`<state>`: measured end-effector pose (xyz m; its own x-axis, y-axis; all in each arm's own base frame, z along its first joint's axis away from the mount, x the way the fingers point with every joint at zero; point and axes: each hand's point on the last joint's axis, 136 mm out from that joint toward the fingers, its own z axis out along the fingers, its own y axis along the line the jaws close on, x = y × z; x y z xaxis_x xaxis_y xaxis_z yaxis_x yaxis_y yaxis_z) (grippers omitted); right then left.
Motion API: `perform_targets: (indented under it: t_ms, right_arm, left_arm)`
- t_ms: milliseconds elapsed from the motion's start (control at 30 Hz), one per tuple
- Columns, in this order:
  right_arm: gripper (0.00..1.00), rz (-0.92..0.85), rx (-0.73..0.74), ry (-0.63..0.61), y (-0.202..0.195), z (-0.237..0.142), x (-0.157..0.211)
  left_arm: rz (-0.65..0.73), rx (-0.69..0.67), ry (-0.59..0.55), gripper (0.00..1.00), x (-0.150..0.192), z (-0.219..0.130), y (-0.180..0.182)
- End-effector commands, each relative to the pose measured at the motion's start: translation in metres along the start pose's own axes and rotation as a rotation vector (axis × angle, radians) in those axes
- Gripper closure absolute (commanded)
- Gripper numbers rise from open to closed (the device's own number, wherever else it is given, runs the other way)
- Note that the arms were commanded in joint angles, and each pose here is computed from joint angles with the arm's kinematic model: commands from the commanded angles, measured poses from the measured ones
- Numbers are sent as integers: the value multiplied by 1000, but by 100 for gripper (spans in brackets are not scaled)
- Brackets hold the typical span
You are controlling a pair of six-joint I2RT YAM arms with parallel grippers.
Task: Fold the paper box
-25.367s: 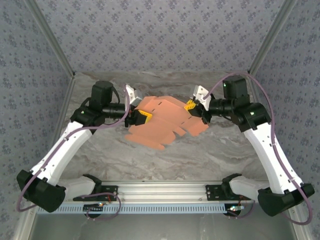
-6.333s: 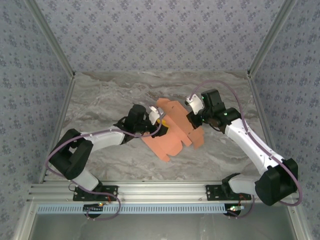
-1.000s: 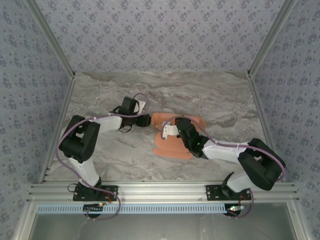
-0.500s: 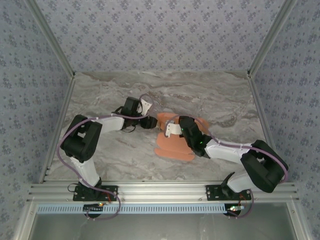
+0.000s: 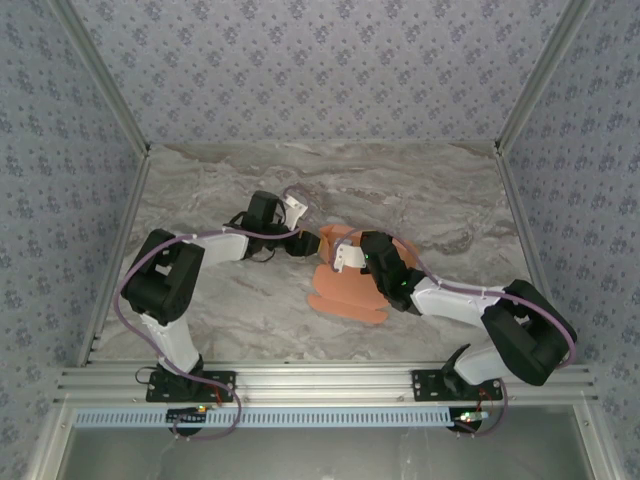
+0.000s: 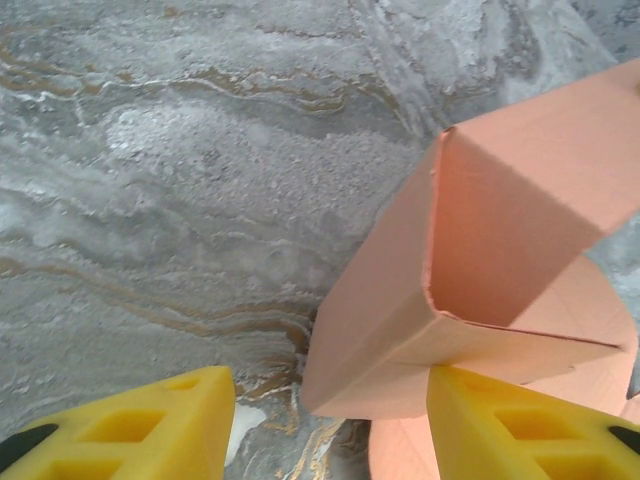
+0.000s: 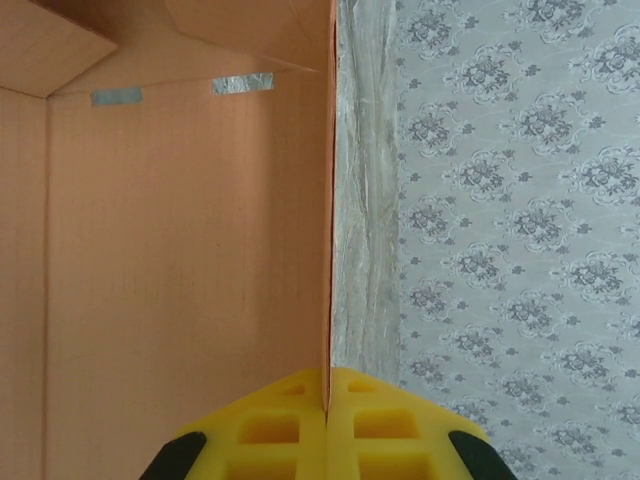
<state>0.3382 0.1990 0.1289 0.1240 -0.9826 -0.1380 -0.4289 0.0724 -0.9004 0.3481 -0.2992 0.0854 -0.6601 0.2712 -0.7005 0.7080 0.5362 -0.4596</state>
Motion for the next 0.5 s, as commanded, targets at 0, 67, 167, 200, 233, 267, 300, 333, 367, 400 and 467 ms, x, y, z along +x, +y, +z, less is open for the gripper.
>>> perform_targets:
  t_ms: [0,67,167,200,233,267,300,333,367,400,467]
  right_arm:
    - [99,14,-18,-10,-1,-2,-2]
    - [99,18,-20,-9,-1,-2,-1]
    - [99,22,-21,-10,-2,-2,-2]
    - [99,24,-22,-12,-2,-2,-2]
    - [99,25,-24,-13,-2,-2,-2]
    - [99,27,-23,-11,-2,-1,-2]
    - [99,28,-23,-12,-3,-2,-2]
    - [99,31,-25,-13,-3,-2,-2]
    - [99,34,-25,-13,-3,-2,-2]
    - [99,38,-24,-14,-4,-2,-2]
    - [99,58,-20,-22,-7,-3,-3]
  left_arm:
    - [44,94,-14,48,-2,6,-16]
    - [51,115,-14,48,-1,6,-19]
    - [62,139,-11,47,-1,6,-24]
    - [63,143,-11,48,-1,7,-24]
    - [64,147,-10,48,0,7,-24]
    - [65,149,-9,48,0,8,-25]
    - [63,149,-8,48,0,8,-24]
    - [64,153,-9,48,0,9,-25]
    - [67,157,-9,48,1,9,-26]
    - [68,160,-10,49,1,9,-26]
    - [73,167,-17,48,2,8,-29]
